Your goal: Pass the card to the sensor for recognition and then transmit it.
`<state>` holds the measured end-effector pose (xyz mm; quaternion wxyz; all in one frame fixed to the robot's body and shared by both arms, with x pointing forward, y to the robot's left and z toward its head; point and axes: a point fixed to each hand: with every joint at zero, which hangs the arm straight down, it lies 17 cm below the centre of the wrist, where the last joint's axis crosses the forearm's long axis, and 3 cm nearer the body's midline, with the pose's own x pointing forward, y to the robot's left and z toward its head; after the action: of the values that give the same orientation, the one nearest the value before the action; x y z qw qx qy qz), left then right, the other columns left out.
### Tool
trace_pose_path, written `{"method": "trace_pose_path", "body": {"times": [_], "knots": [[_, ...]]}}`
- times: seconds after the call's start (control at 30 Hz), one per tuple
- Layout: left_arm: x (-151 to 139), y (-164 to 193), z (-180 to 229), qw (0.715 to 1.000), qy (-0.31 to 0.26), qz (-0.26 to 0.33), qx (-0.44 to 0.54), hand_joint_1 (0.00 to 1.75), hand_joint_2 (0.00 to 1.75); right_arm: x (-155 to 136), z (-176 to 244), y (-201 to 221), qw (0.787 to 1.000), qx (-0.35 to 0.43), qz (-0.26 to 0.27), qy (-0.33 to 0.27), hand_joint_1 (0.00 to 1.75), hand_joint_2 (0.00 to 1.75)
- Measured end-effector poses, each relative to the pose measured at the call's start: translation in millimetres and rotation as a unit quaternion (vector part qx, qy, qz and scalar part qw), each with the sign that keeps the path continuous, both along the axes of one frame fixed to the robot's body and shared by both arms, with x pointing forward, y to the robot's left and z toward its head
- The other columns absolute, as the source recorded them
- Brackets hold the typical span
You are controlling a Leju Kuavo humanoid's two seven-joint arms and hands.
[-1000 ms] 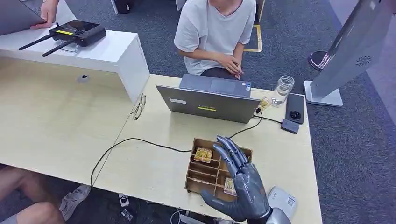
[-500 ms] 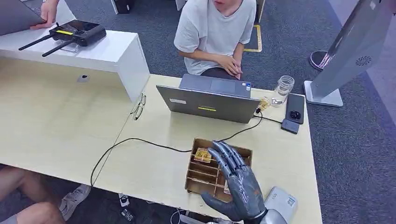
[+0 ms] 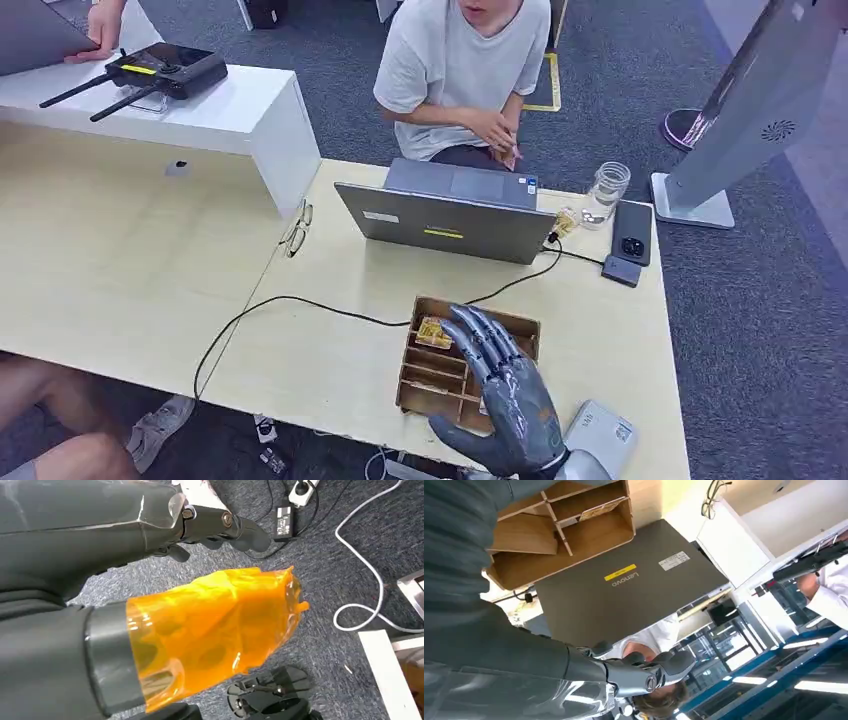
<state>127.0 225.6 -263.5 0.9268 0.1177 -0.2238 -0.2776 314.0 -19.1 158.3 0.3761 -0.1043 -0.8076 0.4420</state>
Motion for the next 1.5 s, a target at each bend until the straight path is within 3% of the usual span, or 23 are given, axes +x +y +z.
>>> {"method": "trace_pose_path", "body": {"times": [1.5], "knots": [[0.2,0.0,0.2,1.000,-0.001,-0.005,0.003,0.00,0.00,-10.7,-61.7,-3.3,0.996,-0.082,0.002,0.038,0.00,1.75]]}}
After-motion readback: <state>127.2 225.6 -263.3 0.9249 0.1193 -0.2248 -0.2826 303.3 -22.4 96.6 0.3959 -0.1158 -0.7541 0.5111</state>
